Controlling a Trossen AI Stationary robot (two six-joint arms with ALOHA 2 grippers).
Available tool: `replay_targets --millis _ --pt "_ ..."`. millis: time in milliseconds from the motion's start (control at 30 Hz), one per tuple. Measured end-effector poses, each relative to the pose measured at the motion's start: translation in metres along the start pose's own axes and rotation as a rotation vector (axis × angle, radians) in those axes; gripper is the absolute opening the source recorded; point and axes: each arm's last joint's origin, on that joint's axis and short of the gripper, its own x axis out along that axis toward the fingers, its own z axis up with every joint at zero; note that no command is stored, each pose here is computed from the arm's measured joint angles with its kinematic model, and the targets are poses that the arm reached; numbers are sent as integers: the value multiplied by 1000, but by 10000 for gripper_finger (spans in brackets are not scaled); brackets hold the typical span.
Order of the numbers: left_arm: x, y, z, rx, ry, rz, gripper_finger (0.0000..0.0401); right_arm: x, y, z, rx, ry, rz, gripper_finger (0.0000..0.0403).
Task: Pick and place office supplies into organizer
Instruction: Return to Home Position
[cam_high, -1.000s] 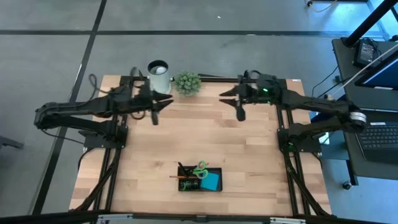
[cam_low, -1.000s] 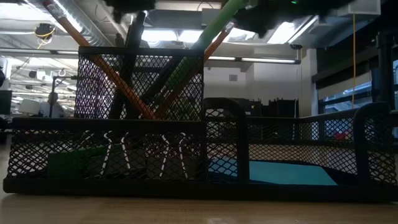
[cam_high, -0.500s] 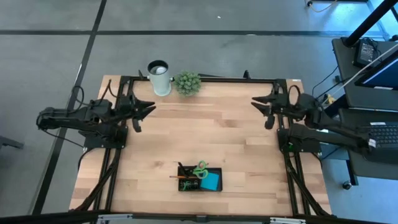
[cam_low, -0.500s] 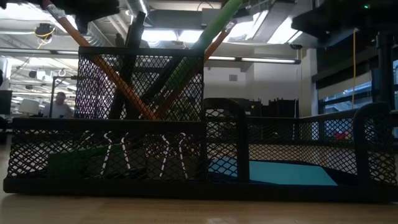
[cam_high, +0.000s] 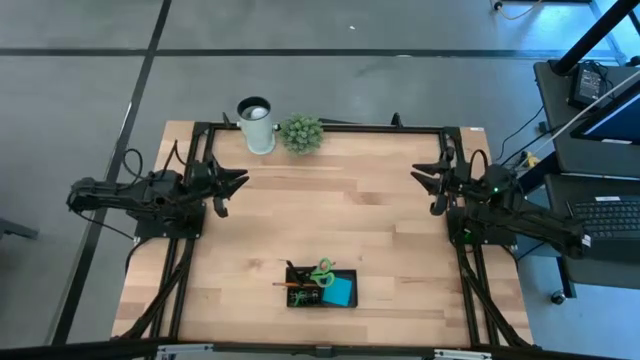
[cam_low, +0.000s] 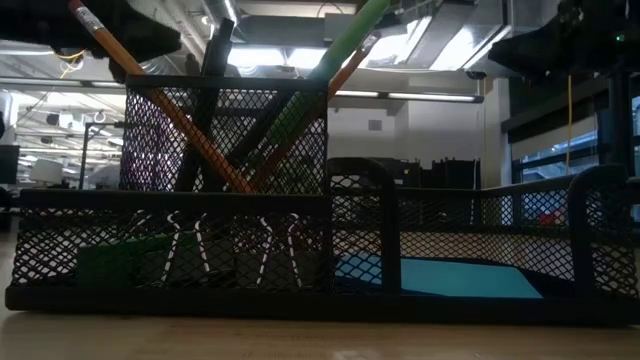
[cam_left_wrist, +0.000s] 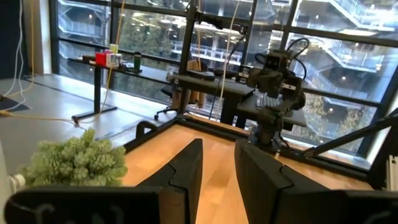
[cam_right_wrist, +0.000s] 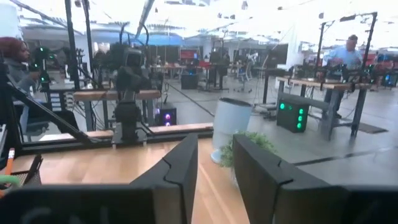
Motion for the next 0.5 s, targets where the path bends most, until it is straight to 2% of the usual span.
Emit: replay_targets --millis 200,367,500 --pt "0 3 -19 -19 0 1 88 -3 0 -10 -4 -60 0 103" --pt "1 5 -36 -38 33 8 88 -5 0 -15 4 -67 -1 103" --pt "2 7 -50 -55 63 15 85 -3 0 -29 36 -60 -7 103"
